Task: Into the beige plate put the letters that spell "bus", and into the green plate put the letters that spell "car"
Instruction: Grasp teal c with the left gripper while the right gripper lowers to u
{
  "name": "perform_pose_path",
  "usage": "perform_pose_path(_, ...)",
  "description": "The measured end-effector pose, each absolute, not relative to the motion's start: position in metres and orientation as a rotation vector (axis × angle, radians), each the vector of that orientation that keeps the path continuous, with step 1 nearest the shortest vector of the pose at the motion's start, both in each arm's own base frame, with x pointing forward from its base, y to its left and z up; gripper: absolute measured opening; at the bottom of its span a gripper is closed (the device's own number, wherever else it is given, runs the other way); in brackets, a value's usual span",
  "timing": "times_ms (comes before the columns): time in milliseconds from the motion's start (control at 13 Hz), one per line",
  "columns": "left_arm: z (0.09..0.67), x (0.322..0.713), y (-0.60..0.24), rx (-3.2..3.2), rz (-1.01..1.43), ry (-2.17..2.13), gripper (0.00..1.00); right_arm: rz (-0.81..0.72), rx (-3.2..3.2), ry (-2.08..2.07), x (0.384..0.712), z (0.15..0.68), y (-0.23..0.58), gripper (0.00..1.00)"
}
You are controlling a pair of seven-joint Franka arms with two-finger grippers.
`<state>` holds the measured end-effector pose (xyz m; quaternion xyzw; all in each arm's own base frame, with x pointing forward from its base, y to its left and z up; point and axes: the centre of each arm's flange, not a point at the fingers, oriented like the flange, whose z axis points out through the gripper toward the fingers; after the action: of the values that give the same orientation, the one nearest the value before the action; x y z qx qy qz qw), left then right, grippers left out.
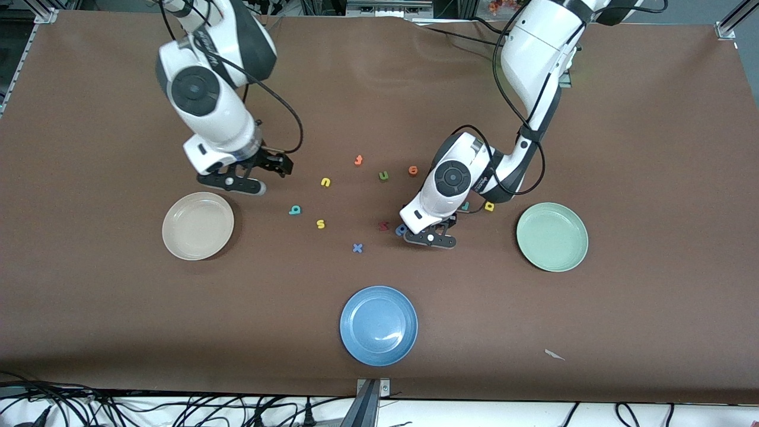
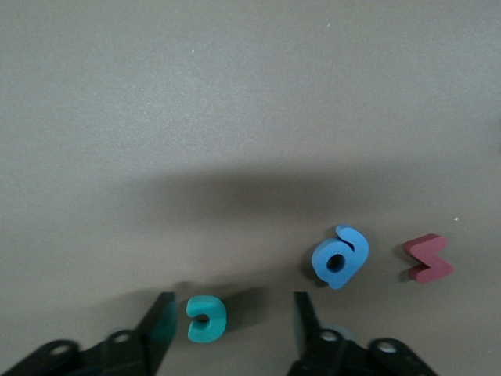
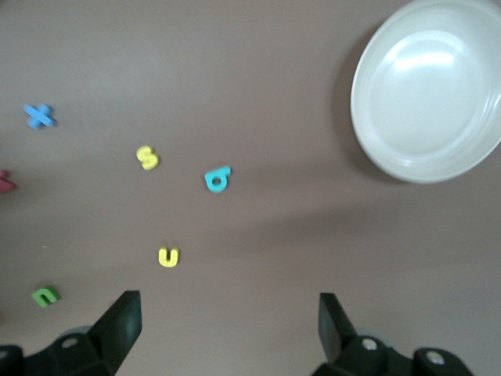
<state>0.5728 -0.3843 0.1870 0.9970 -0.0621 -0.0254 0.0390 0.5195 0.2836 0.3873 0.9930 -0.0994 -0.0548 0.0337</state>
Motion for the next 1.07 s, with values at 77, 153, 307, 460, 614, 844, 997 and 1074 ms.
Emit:
perform_pose_path(77, 0.186, 0.573, -0.383, 3.060, -0.082, -0.188, 0.64, -0.180, 3.038, -0.345, 0.513, 0.370, 0.295, 1.00)
perform_pose_path(153, 0.184, 0.573, -0.382, 3.063, -0.086, -0.187, 0.64, -0.178, 3.025, -0.393, 0.506, 0.353, 0.307, 1.00)
perform_pose_path(307, 0.179, 0.572, -0.381, 3.066, -0.096, -0.187, 0.65, -0.149, 3.021, -0.460, 0.488, 0.326, 0.331, 1.00)
perform_pose_path(460, 0.173, 0.568, -0.382, 3.072, -0.119, -0.194, 0.65, -0.085, 3.047, -0.524, 0.473, 0.301, 0.339, 1.00)
perform_pose_path(614, 0.171, 0.564, -0.384, 3.079, -0.139, -0.205, 0.63, -0.054, 3.054, -0.579, 0.451, 0.271, 0.343, 1.00)
perform_pose_path(844, 0.172, 0.565, -0.382, 3.085, -0.139, -0.205, 0.37, -0.031, 3.051, -0.663, 0.430, 0.235, 0.352, 1.00)
perform_pose_path(997, 0.175, 0.565, -0.383, 3.085, -0.142, -0.209, 0.24, -0.026, 3.049, -0.689, 0.424, 0.214, 0.357, 1.00)
perform_pose_path(1074, 0.174, 0.565, -0.382, 3.088, -0.150, -0.207, 0.24, -0.023, 3.051, -0.692, 0.423, 0.207, 0.357, 1.00)
